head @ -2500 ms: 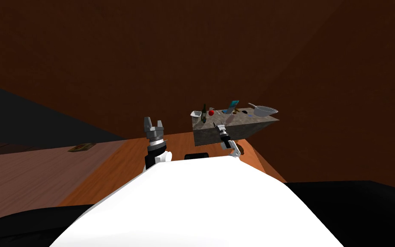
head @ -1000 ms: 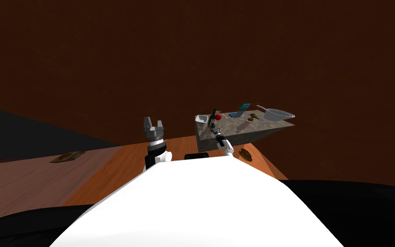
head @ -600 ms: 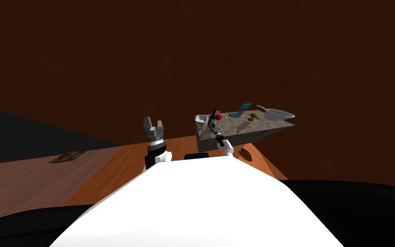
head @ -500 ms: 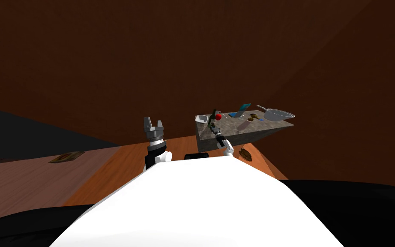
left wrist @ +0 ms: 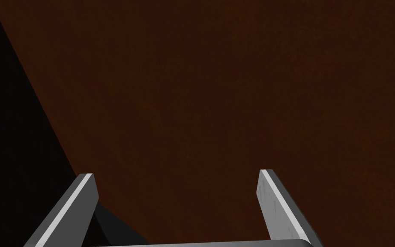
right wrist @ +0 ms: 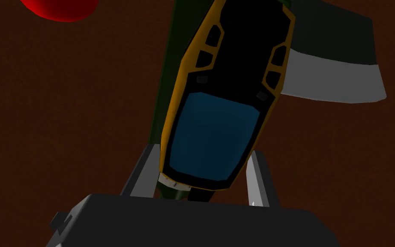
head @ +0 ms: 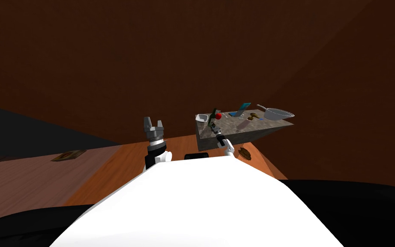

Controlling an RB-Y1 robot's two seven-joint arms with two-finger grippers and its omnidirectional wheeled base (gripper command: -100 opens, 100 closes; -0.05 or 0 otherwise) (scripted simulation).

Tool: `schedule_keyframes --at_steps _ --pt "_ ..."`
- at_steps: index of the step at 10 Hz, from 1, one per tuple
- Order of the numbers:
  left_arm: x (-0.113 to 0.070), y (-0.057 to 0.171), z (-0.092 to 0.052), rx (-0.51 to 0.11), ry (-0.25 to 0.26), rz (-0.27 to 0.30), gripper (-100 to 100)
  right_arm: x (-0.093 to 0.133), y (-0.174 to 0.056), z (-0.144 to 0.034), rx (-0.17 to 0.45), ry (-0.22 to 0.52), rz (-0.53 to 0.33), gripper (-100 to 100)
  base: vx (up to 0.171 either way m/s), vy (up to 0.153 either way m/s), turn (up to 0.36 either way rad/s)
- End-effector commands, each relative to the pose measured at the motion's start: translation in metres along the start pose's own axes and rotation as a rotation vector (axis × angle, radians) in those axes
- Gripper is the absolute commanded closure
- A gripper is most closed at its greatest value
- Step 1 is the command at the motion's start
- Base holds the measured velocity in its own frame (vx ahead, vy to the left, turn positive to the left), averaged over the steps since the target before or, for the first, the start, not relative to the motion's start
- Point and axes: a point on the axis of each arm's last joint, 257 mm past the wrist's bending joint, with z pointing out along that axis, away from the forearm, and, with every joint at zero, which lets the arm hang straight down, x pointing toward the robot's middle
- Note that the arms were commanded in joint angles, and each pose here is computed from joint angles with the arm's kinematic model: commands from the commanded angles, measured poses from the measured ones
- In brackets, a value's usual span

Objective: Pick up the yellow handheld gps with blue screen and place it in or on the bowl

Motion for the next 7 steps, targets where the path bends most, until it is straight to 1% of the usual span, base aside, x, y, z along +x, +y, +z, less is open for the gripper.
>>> schedule_keyframes --at_steps 1,3,7 --pt "0.0 0.0 0.0 0.0 0.0 0.0 0 0.002 -0.008 0.002 -0.006 0.012 -0.044 100 -0.2 0.001 0.019" --pt "0.0 0.0 0.0 0.0 0.0 0.0 0 -0.004 -0.016 0.007 -0.013 0.008 -0.092 100 -0.169 0.034 0.008" --pt "0.0 0.0 0.0 0.0 0.0 0.0 0 -0.021 -0.034 0.02 -0.03 -0.008 -0.211 100 -0.131 0.051 0.016"
